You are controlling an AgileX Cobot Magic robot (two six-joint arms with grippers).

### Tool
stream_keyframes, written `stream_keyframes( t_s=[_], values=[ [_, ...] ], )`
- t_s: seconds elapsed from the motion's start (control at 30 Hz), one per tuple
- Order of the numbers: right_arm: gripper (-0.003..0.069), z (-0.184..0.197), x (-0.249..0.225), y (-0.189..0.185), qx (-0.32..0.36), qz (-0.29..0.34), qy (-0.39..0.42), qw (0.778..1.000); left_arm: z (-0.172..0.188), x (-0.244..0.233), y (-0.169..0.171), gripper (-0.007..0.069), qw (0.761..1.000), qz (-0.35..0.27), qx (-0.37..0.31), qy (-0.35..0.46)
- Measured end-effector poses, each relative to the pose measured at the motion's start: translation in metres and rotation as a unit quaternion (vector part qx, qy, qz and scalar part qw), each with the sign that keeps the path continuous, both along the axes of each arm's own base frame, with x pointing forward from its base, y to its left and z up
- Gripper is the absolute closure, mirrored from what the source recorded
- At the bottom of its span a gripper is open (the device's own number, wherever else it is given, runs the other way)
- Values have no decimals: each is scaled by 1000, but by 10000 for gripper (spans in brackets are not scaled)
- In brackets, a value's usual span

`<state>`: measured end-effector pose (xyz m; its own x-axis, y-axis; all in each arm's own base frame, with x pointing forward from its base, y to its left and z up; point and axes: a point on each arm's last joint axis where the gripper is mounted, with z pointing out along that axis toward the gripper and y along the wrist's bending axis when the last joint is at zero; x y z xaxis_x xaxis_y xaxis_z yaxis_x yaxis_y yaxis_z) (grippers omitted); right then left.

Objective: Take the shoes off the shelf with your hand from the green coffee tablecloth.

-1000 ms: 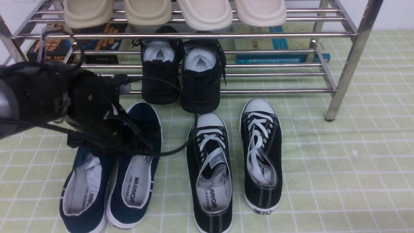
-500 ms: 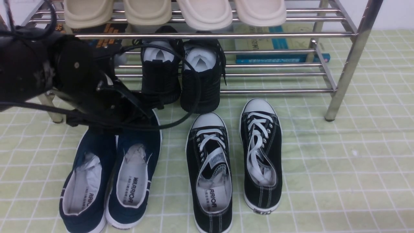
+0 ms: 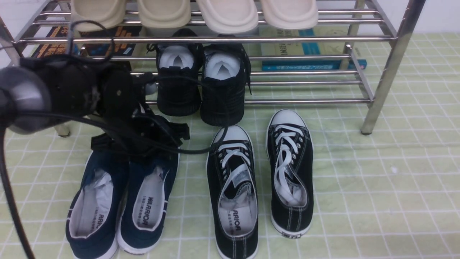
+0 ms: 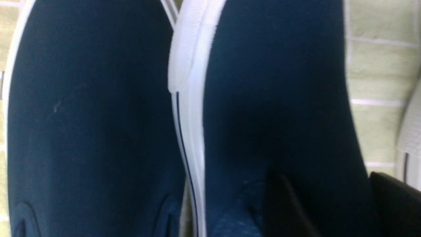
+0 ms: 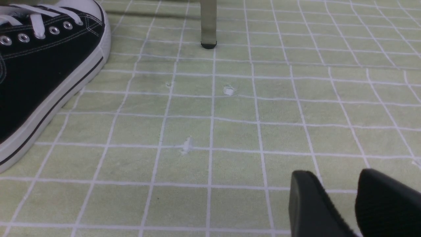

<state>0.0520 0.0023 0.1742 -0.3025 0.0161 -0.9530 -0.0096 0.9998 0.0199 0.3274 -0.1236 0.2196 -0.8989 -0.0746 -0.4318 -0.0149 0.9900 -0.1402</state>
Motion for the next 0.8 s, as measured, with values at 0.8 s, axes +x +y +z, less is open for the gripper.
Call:
stream_keyframes(
  t_s=[0.8],
  values=[
    [421,0,0,0,0,0,0,1000,25,-17,-2,599,998,27,-57,20]
  ],
)
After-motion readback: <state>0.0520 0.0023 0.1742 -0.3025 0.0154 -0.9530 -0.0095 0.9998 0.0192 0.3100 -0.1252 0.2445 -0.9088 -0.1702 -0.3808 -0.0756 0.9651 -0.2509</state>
